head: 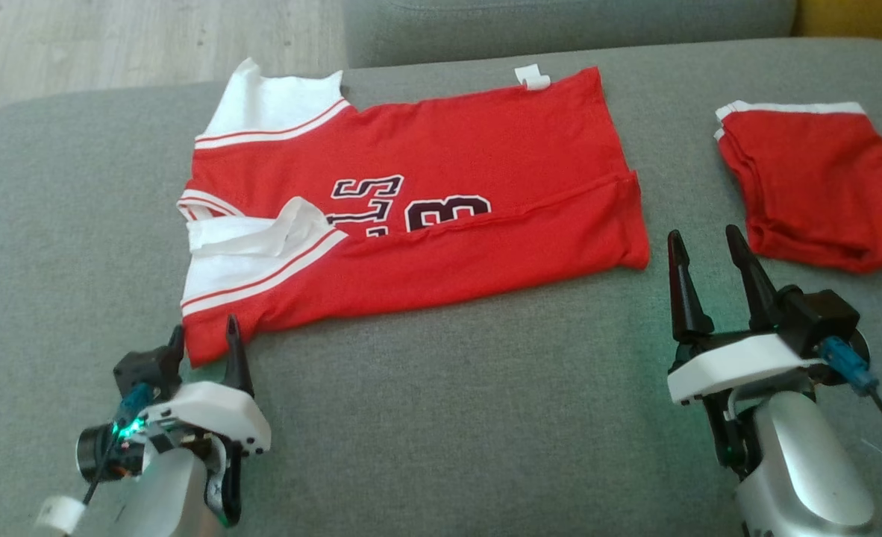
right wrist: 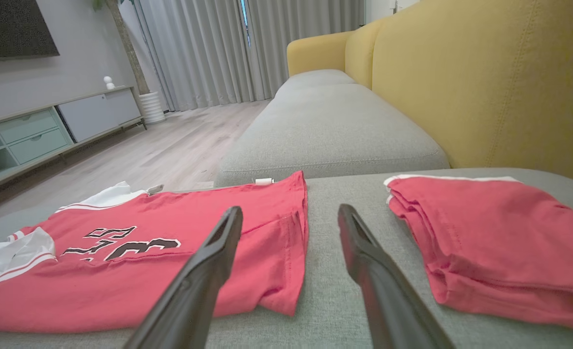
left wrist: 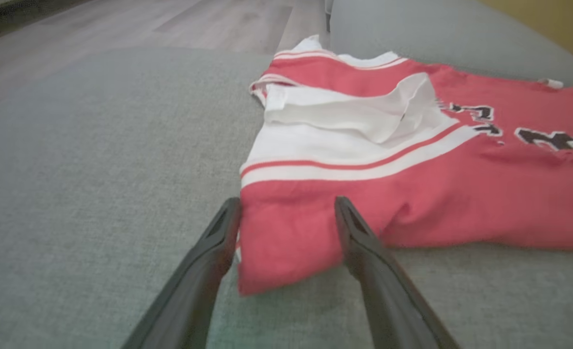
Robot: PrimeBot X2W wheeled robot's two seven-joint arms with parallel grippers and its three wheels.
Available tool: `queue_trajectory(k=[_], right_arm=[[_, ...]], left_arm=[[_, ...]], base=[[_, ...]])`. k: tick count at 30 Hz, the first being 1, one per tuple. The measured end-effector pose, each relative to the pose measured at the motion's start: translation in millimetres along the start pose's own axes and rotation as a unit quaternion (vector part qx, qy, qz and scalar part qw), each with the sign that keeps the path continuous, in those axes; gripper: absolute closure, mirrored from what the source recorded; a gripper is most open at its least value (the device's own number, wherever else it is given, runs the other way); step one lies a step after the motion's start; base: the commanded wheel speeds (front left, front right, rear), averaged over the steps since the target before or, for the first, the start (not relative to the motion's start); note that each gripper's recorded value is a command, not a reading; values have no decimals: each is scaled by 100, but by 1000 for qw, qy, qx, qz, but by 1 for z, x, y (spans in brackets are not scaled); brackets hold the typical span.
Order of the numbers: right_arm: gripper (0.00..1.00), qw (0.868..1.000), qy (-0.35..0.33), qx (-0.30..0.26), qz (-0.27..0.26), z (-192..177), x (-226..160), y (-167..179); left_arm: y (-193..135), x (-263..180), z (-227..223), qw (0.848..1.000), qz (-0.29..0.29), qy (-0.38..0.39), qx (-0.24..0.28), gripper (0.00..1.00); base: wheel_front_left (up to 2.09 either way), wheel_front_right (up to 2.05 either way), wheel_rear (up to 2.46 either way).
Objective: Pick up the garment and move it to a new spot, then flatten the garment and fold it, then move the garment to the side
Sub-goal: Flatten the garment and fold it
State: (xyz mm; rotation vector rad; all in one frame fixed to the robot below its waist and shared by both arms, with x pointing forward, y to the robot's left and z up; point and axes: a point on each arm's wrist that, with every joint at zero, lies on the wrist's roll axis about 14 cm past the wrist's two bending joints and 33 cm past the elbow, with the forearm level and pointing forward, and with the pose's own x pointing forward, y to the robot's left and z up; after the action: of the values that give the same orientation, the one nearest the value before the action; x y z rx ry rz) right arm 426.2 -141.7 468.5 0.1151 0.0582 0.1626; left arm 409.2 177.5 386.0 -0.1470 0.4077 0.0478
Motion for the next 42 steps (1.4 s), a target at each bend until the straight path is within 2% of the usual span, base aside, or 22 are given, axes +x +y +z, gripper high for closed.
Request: queue_trajectory(k=[4,12,13,14,15,19,22,27,29,37,42], right_arm=[[0,1000,5,4,-3,-4,0,-2],[0,1000,5,8,-4,-5,2,-3],[0,1000,5,8,-4,-5,2,-3],[0,1000,4,8,-4,-4,3,-3],[0,1000,3,8,-3,-3,4,-3],[0,1000,12,9,-1,-8,5,-1],[0,998,68,12,-7,-33,1,-4],[0,991,132,24,-18,-53,9,-10],[0,987,153,51,-19,-58,16,-8],[0,964,243,103,-17,-92,28,4],[0,959,263,103,-5,-96,39,13]], left_arm=[[4,5,-15,999,8,41,3,0],[4,16,-20,998,9,68,2,0],[3,17,-20,997,7,71,-1,4],[3,17,-20,997,4,73,-6,67],[2,18,-20,997,2,74,-8,100],[-1,18,-13,998,-12,52,-14,100],[5,19,6,1000,-8,4,-7,100],[1,21,48,997,-30,-71,20,100],[-4,21,61,995,-39,-93,28,100],[-8,17,72,991,-53,-116,49,100],[-11,15,72,990,-61,-117,53,100]], base=[[0,0,0],[0,0,0],[0,0,0],[0,0,0],[0,0,0],[0,0,0],[0,0,0],[0,0,0],[0,0,0],[0,0,0],[0,0,0]])
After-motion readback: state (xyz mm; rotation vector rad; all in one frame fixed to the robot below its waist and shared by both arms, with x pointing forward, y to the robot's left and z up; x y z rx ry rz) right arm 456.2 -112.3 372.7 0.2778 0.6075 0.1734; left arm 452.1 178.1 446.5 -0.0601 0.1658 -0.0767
